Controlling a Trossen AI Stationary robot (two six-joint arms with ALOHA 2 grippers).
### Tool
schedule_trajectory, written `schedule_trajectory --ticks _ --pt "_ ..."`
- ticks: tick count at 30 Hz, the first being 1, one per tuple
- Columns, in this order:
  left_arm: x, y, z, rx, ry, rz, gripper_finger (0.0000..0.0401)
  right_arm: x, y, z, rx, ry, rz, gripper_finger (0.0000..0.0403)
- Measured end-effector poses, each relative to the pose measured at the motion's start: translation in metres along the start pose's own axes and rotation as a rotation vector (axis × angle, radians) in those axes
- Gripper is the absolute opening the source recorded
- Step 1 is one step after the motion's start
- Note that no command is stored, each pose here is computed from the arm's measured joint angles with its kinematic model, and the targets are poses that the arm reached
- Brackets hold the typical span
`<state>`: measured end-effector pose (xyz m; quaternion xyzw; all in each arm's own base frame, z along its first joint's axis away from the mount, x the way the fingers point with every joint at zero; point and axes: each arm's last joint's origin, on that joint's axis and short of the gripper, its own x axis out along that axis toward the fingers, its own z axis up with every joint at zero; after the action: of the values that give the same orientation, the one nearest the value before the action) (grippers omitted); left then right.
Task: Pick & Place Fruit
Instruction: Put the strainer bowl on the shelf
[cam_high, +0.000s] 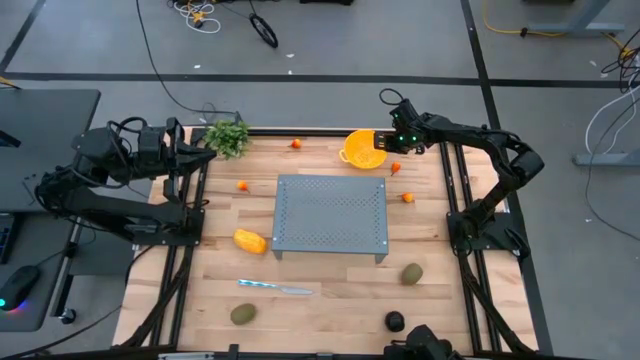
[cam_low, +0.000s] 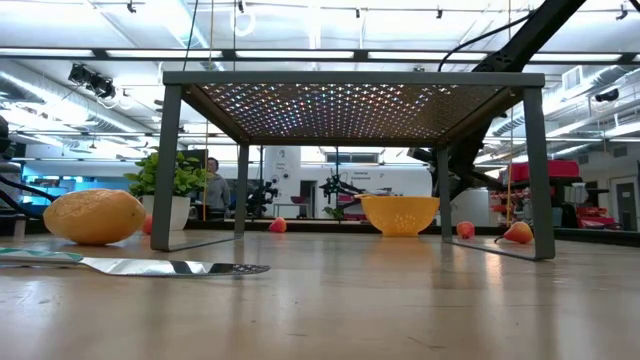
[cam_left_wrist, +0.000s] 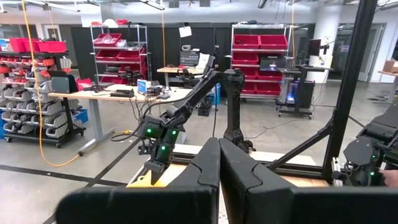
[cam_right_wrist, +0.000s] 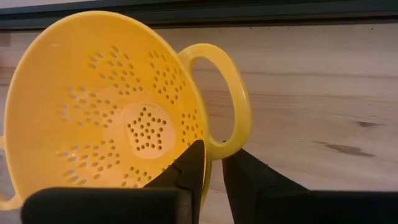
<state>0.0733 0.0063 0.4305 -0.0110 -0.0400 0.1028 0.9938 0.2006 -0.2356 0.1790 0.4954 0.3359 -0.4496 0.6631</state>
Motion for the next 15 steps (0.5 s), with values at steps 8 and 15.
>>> schedule_trajectory --ticks 8,15 --pt "-0.0001 0.0000 0.0001 0.000 0.000 0.001 0.0004 0.0000 0.0000 0.0000 0.000 0.000 0.000 0.0055" --pt "0.0000 0.0000 0.0000 -0.005 0.000 0.001 0.0004 0.0000 0.0000 0.0000 0.000 0.000 0.001 0.0038"
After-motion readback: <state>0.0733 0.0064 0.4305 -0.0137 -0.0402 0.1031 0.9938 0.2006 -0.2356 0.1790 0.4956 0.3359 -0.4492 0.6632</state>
